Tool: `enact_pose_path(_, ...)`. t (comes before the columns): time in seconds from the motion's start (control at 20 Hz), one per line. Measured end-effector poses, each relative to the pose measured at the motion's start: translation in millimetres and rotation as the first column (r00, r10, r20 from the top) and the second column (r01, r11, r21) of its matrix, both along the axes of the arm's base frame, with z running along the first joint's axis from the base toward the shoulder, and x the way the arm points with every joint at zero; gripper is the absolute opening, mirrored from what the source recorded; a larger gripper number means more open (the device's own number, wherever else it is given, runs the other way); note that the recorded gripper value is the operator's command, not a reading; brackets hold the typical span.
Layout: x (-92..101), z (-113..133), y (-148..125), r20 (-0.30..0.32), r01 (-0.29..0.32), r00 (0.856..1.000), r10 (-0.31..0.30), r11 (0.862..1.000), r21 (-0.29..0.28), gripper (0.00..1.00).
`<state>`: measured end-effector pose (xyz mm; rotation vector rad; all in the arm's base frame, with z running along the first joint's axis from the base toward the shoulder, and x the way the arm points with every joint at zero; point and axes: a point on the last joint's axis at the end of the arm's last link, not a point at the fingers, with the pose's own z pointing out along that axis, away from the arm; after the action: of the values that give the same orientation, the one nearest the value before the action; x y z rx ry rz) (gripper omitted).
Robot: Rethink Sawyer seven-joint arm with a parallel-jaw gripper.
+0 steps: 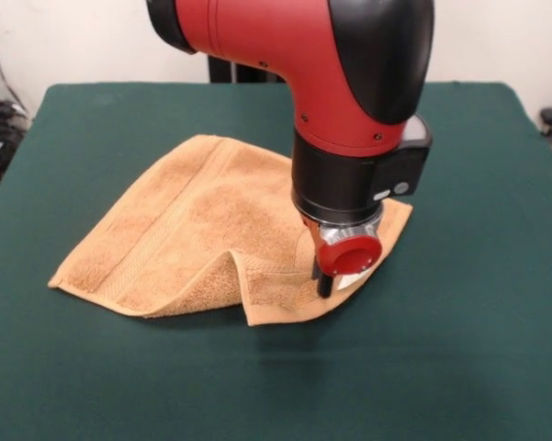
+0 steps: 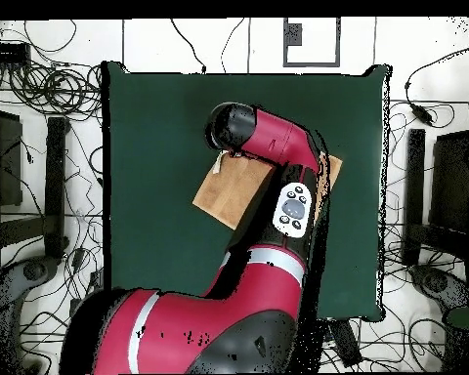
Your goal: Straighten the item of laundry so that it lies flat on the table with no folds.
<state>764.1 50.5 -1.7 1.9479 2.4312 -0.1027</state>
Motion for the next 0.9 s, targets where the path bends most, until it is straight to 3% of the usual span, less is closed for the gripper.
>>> enact_pose_path(0.9,-1.8,-6.2,-1.3,0.019,-0.04,0.999,0.041,0.999,-0.036,0.0)
